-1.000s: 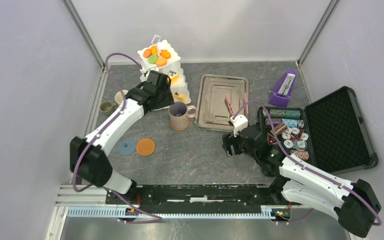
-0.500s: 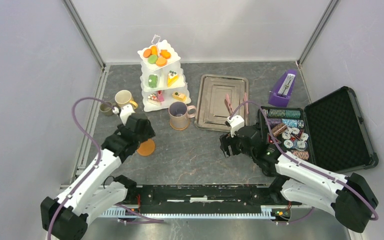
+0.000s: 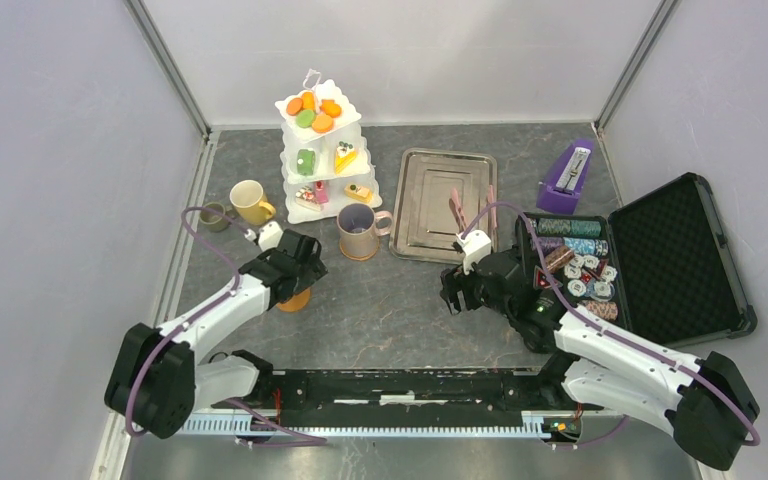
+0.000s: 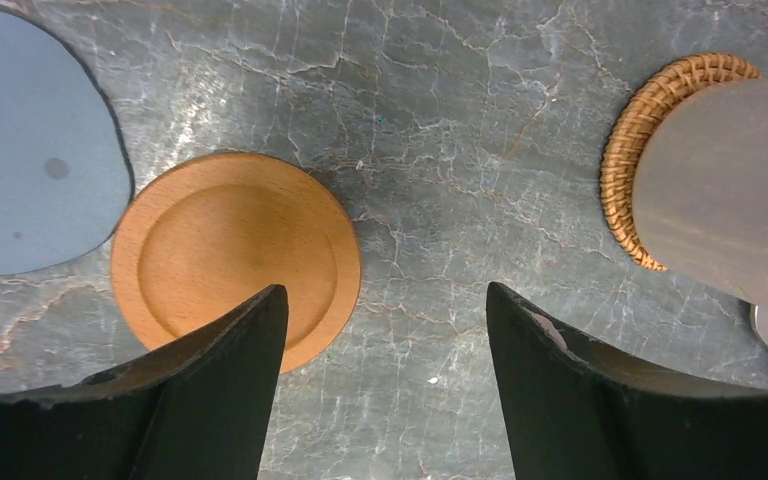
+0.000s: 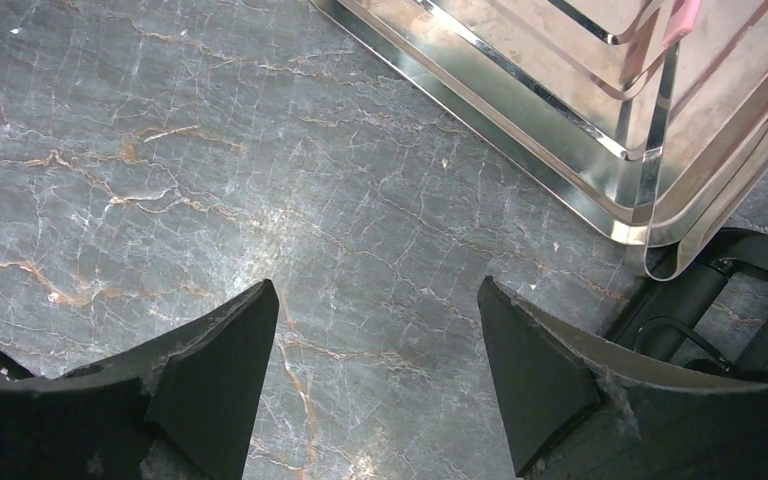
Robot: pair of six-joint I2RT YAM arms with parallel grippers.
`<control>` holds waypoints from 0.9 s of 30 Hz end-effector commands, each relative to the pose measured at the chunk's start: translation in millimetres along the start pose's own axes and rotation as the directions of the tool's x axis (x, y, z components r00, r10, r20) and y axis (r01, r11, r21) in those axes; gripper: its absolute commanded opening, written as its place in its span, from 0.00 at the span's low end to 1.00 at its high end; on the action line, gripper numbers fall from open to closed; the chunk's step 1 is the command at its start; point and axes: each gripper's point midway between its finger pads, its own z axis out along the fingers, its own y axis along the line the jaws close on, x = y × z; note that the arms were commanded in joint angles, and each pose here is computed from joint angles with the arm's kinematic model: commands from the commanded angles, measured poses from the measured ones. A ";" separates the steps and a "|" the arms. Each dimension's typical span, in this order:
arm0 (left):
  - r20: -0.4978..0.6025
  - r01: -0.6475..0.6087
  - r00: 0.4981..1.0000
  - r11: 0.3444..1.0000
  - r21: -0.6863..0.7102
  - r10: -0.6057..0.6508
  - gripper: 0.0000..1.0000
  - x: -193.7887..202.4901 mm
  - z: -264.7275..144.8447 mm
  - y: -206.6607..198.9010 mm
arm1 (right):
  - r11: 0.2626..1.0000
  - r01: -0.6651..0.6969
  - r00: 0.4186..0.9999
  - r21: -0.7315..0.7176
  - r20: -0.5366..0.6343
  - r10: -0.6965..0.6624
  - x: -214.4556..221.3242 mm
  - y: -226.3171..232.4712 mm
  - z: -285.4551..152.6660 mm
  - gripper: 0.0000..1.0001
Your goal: Serve the afternoon tea
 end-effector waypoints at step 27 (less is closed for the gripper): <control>-0.174 0.254 0.957 0.961 0.107 -0.233 0.31 13.2 67.0 -45.1 | 0.999 -0.017 0.999 0.037 0.048 0.015 -11.8 -6.7 -5.7 0.81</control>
